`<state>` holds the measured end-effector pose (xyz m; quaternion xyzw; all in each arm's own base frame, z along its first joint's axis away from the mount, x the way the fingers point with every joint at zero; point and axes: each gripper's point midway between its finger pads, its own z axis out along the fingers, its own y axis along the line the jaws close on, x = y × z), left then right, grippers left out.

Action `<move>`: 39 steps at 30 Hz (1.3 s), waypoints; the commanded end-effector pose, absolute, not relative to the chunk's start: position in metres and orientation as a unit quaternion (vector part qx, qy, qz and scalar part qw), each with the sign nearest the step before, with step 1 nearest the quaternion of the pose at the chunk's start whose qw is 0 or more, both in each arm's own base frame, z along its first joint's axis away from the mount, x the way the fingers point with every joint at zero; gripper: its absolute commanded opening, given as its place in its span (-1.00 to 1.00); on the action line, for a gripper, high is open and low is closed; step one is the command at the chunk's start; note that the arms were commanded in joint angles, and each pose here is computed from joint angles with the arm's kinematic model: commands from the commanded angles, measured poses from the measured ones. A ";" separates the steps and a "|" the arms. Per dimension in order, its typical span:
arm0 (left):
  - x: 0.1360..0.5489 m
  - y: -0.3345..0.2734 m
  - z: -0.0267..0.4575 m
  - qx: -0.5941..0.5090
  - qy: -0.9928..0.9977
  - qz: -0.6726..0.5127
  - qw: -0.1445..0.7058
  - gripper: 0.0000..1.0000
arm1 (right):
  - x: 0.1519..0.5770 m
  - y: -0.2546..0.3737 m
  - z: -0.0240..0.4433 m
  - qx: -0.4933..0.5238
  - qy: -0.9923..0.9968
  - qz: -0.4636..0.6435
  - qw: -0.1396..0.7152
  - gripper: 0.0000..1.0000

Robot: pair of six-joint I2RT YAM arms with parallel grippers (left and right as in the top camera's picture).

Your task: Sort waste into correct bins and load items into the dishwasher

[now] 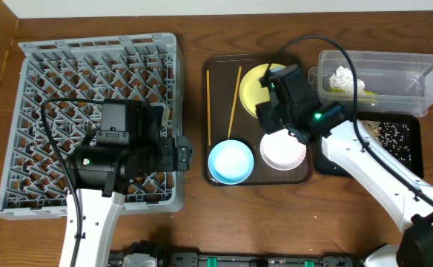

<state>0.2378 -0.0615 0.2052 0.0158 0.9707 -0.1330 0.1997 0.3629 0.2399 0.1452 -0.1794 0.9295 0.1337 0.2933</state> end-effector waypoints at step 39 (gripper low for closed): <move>0.240 -0.061 0.210 0.028 0.969 -0.128 0.208 0.96 | 0.348 0.273 0.134 -0.232 0.916 0.197 0.262 0.10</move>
